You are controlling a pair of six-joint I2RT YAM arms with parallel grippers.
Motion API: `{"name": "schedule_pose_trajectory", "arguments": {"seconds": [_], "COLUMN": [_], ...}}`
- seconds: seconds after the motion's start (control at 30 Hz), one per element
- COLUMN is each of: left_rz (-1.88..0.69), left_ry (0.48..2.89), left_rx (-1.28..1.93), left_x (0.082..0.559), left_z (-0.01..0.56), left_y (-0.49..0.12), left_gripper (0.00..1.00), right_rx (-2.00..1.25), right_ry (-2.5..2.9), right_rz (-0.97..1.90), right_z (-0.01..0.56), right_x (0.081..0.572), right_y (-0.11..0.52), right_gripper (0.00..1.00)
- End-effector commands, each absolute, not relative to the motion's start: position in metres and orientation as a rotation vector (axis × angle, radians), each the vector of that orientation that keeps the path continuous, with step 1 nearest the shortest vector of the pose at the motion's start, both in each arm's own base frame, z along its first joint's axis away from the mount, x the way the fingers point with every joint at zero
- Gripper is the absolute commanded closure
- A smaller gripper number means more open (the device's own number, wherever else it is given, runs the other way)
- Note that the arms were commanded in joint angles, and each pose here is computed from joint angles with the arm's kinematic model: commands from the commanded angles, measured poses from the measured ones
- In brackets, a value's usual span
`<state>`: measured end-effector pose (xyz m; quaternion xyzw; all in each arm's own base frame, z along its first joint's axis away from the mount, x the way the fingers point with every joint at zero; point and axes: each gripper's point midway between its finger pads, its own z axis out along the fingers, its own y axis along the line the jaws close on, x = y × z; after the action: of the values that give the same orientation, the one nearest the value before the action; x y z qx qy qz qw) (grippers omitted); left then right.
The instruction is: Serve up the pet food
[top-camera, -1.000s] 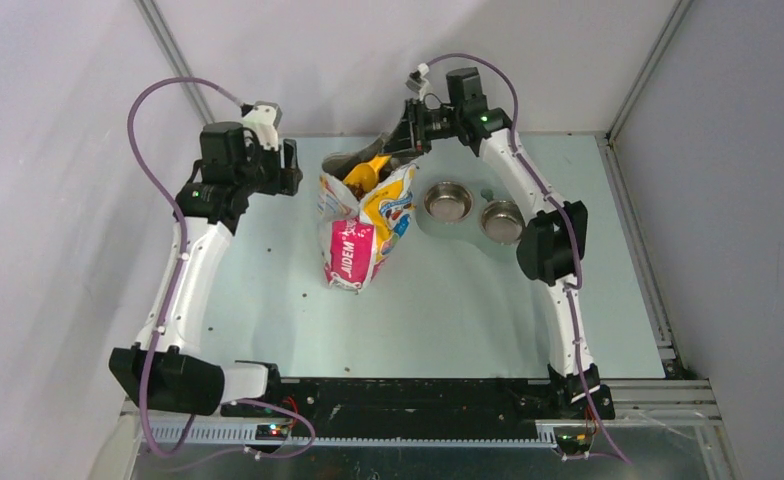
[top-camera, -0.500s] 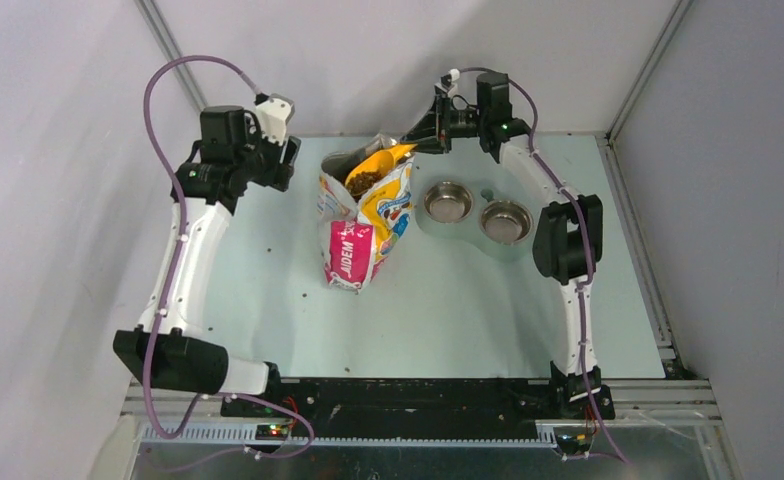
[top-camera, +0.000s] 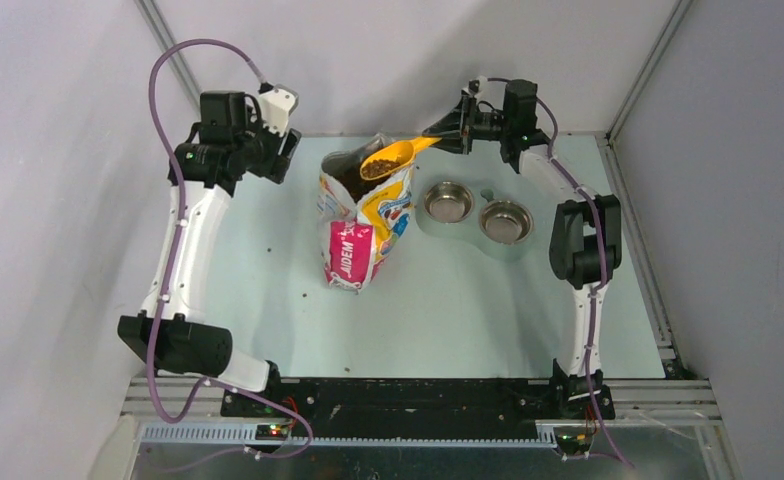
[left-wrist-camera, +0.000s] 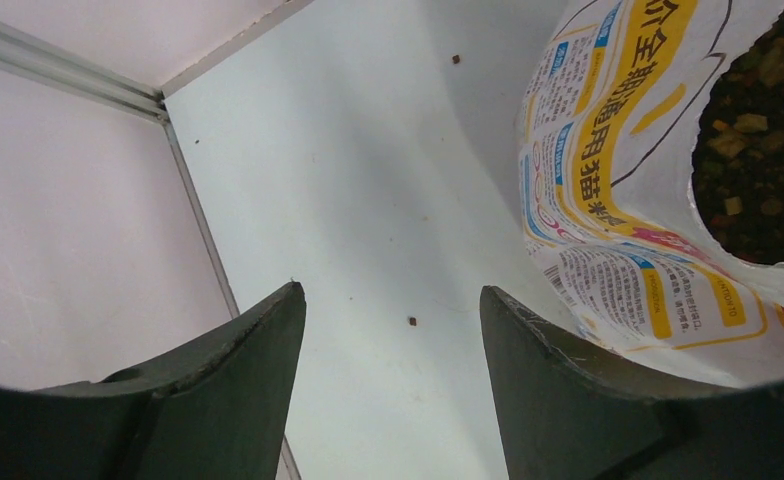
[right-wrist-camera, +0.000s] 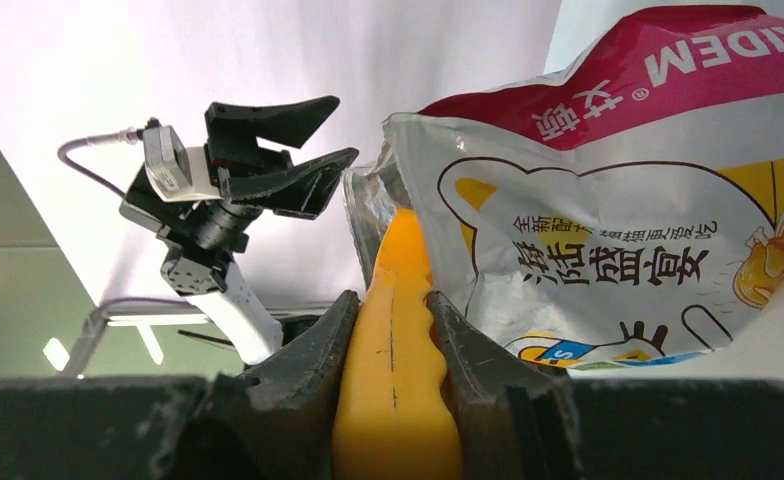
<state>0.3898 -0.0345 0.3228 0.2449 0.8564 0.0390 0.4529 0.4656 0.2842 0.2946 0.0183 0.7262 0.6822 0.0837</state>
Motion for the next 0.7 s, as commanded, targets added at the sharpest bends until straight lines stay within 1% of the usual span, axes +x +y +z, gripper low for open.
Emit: {"name": "schedule_pose_trajectory", "arguments": {"seconds": [0.0, 0.13, 0.23, 0.3, 0.67], "left_rz": [0.145, 0.153, 0.159, 0.147, 0.098], "left_ry": [2.102, 2.093, 2.101, 2.107, 2.089], "left_rx": [0.644, 0.671, 0.663, 0.658, 0.652], "left_x": [0.391, 0.386, 0.388, 0.387, 0.392], "left_z": [0.333, 0.336, 0.327, 0.325, 0.323], "left_y": [-0.035, -0.037, -0.036, -0.037, -0.045], "left_gripper": [0.28, 0.28, 0.28, 0.28, 0.28], "right_rx": [0.034, 0.099, 0.084, 0.042, 0.045], "right_ry": [2.102, 2.054, 2.013, 1.992, 1.942], "right_rz": [2.074, 2.05, 2.054, 2.058, 1.998], "right_z": [0.325, 0.331, 0.339, 0.346, 0.359], "right_x": [0.454, 0.462, 0.469, 0.464, 0.461], "right_y": [0.277, 0.246, 0.252, 0.255, 0.219], "right_gripper": [1.0, 1.0, 1.0, 1.0, 1.0]}}
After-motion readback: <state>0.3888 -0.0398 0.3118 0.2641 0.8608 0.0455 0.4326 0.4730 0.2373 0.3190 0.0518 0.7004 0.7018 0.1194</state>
